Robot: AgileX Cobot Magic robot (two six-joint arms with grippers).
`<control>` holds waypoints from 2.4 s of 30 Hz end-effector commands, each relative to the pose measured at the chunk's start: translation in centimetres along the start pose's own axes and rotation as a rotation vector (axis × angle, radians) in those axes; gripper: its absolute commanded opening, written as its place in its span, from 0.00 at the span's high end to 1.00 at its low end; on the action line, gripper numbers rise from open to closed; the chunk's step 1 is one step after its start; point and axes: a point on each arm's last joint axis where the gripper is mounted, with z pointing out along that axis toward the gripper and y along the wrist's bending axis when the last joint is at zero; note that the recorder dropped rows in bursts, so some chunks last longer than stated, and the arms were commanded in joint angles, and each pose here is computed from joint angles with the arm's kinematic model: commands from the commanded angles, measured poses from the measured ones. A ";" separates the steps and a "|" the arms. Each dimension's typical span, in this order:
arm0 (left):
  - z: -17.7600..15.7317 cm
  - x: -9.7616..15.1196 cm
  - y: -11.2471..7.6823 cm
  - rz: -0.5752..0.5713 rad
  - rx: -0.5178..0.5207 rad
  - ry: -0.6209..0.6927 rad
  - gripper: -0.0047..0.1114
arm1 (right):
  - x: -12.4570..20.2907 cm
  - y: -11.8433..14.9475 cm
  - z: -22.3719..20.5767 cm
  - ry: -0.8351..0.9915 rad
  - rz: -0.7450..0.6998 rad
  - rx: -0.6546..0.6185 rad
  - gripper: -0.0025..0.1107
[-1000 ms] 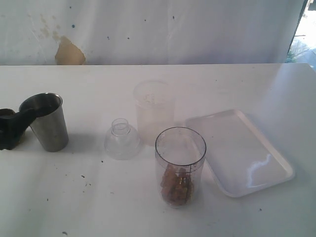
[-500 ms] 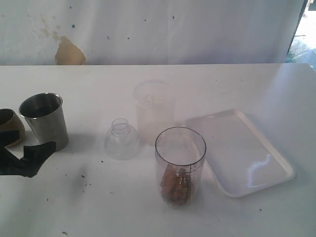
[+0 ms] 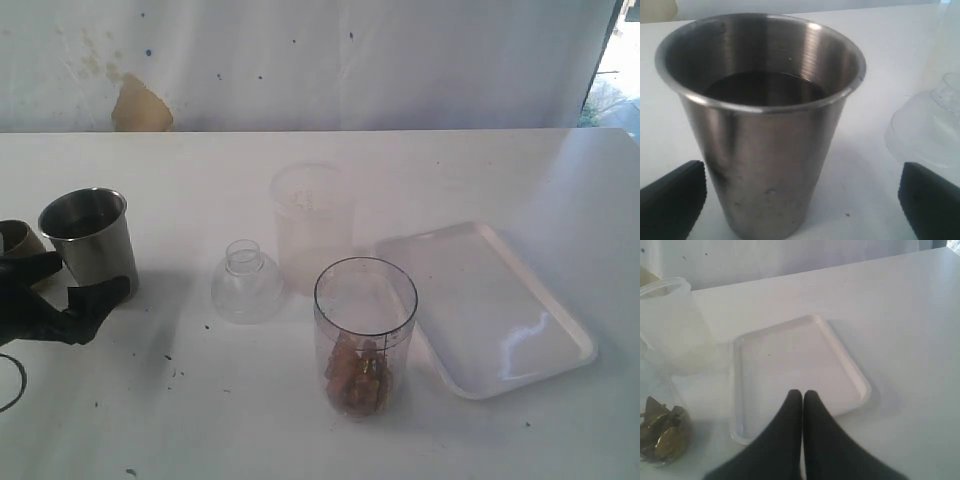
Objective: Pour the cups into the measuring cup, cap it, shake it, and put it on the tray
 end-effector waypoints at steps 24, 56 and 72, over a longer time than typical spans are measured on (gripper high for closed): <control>4.0 -0.8 2.8 0.069 0.028 -0.054 0.06 | 0.1 -0.1 0.0 -0.005 -0.003 0.009 0.98; 5.1 -0.6 3.1 0.072 0.074 -0.100 0.06 | 0.1 -0.1 0.0 -0.005 -0.003 0.009 0.98; 5.8 -1.6 3.6 0.036 0.100 -0.127 0.06 | 0.1 -0.1 0.0 -0.005 -0.003 0.009 0.98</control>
